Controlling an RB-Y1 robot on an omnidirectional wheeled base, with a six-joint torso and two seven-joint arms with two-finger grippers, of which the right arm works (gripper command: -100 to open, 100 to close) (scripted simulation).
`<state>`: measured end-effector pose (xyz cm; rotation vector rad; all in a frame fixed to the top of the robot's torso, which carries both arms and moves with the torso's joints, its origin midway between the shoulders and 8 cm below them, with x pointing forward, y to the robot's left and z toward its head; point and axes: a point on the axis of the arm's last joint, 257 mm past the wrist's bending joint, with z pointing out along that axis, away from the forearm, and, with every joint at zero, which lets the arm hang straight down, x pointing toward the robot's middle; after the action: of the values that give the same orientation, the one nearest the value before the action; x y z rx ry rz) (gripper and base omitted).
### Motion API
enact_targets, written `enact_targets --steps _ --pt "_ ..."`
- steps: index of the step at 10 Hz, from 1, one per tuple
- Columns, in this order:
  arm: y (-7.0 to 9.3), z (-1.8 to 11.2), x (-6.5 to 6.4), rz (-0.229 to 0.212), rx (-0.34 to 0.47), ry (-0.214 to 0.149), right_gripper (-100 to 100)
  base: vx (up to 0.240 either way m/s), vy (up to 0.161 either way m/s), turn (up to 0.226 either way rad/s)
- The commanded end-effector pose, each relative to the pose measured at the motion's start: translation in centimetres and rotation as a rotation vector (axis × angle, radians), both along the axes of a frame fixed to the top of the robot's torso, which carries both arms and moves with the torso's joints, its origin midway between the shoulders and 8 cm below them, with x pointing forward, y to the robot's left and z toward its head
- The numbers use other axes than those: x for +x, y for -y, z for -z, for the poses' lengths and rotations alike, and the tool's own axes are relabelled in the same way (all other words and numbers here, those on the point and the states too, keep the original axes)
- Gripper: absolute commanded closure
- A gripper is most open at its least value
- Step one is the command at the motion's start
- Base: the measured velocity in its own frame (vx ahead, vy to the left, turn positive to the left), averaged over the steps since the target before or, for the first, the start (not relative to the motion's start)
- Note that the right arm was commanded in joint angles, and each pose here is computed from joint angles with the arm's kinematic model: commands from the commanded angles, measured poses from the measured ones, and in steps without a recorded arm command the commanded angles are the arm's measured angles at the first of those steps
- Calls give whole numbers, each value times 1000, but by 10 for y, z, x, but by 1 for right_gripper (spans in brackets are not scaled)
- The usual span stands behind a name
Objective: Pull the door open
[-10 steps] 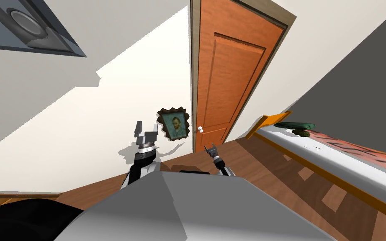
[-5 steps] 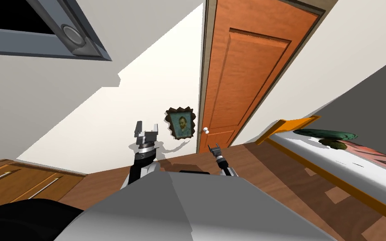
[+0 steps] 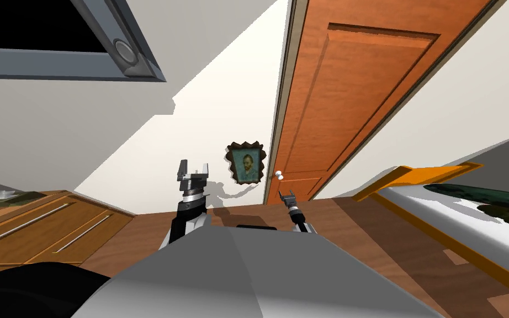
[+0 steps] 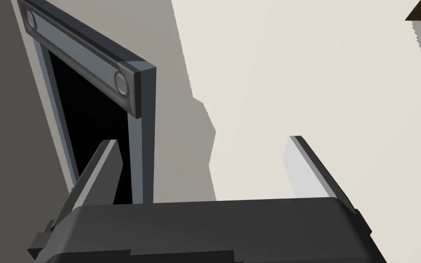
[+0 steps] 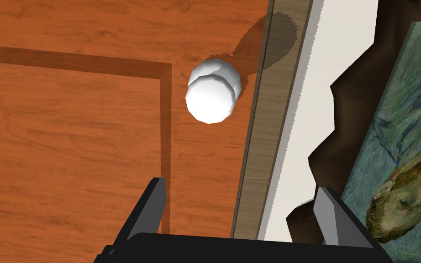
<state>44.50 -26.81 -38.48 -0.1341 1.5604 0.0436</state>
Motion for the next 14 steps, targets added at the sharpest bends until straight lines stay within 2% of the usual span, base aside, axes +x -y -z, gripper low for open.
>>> enact_targets --steps 1,6,10,14 --pt "13 0 -1 34 4 1 -100 72 20 200" --pt "46 0 -7 130 22 2 -100 78 -6 197" --pt "65 2 -14 194 40 1 -100 83 -28 173" --pt "83 6 -24 264 66 -2 -100 95 -89 178"
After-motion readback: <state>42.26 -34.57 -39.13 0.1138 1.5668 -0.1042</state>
